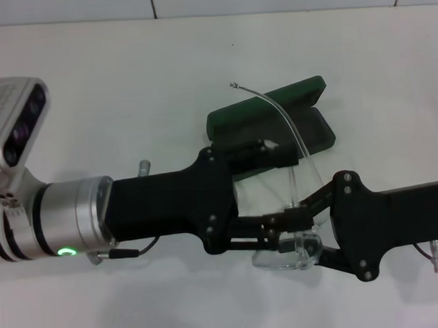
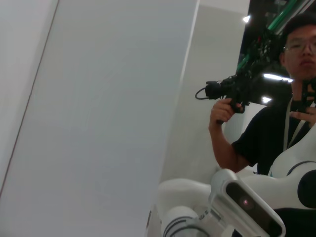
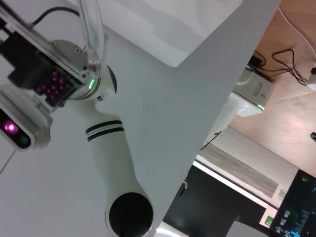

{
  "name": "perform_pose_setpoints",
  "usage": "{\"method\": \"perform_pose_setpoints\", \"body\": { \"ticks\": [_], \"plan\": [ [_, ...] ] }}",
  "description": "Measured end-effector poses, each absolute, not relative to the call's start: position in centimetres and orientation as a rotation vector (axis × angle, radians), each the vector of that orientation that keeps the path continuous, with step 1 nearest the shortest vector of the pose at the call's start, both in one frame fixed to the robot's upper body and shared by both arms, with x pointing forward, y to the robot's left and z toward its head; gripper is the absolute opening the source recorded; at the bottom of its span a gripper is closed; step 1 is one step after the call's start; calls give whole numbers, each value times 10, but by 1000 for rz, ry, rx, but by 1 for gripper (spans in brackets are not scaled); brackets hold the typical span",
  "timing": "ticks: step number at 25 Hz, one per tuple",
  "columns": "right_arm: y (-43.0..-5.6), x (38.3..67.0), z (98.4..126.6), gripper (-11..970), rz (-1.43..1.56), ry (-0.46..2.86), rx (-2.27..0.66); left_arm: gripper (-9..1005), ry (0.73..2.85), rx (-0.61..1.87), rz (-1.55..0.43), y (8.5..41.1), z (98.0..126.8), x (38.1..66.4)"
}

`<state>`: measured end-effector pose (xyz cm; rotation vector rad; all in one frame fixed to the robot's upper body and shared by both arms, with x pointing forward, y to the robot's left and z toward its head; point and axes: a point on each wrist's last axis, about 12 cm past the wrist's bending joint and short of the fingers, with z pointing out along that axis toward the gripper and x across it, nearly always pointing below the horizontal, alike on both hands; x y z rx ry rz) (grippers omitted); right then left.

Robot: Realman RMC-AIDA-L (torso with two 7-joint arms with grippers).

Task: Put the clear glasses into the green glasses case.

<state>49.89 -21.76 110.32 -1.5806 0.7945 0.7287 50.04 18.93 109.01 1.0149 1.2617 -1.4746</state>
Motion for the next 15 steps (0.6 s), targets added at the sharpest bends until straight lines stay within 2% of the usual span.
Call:
{"method": "perform_pose_setpoints", "body": {
  "ticks": [15],
  "plan": [
    [-213,497,1104,123,752,771,-1589,812,1364,1050,-1560,189,1089,500]
  ]
}}
